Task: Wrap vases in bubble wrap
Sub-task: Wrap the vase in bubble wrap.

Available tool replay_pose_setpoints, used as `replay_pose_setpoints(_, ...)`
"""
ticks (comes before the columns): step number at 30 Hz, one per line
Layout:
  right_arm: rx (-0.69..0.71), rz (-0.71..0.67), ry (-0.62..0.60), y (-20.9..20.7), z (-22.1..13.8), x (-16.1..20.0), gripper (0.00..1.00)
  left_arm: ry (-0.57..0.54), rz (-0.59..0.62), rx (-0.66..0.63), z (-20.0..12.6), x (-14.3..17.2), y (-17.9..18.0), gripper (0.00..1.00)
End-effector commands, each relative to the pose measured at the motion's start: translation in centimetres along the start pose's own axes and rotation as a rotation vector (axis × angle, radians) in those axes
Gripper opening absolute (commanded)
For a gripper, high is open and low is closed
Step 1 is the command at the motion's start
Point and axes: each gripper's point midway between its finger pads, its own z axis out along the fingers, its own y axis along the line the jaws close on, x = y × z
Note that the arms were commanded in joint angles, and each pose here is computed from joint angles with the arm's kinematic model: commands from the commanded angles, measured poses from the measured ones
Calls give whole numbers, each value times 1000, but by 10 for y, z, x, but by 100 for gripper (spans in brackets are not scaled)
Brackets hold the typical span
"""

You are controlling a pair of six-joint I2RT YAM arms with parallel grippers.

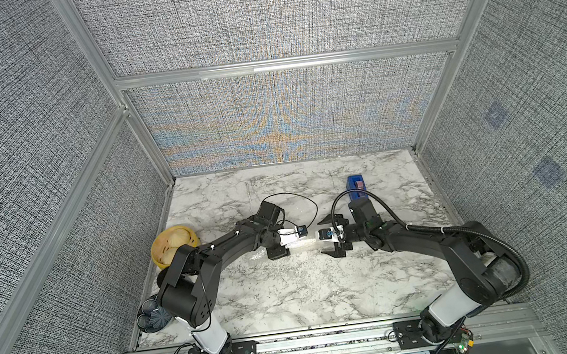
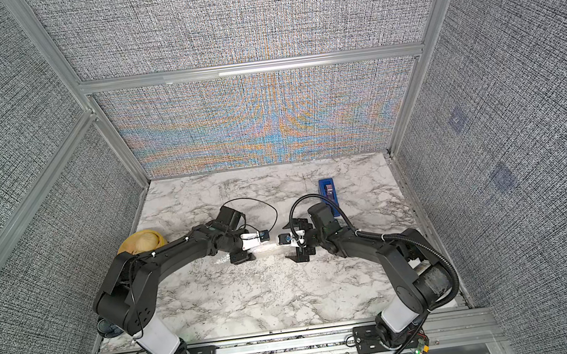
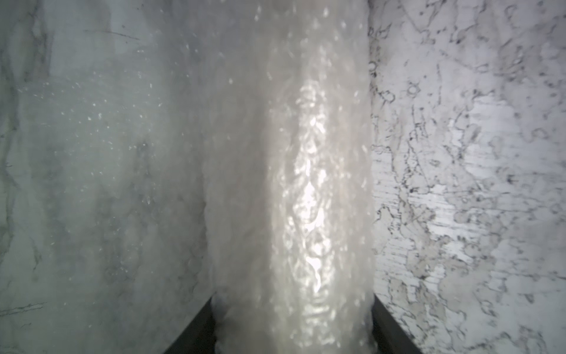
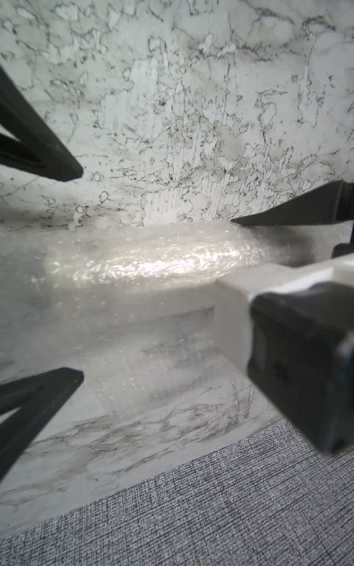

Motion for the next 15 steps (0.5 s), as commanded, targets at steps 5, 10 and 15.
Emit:
replay_pose_setpoints(5, -32, -83, 70, 16, 27, 11, 96, -8, -43, 153, -5, 1, -16, 48)
replay_pose_setpoints(10, 33, -148, 151, 4, 41, 23, 95, -5, -45, 175, -7, 2, -17, 48)
replay_pose_setpoints(15, 91, -216, 197, 2, 57, 30, 93, -5, -55, 199, -7, 1, -17, 48)
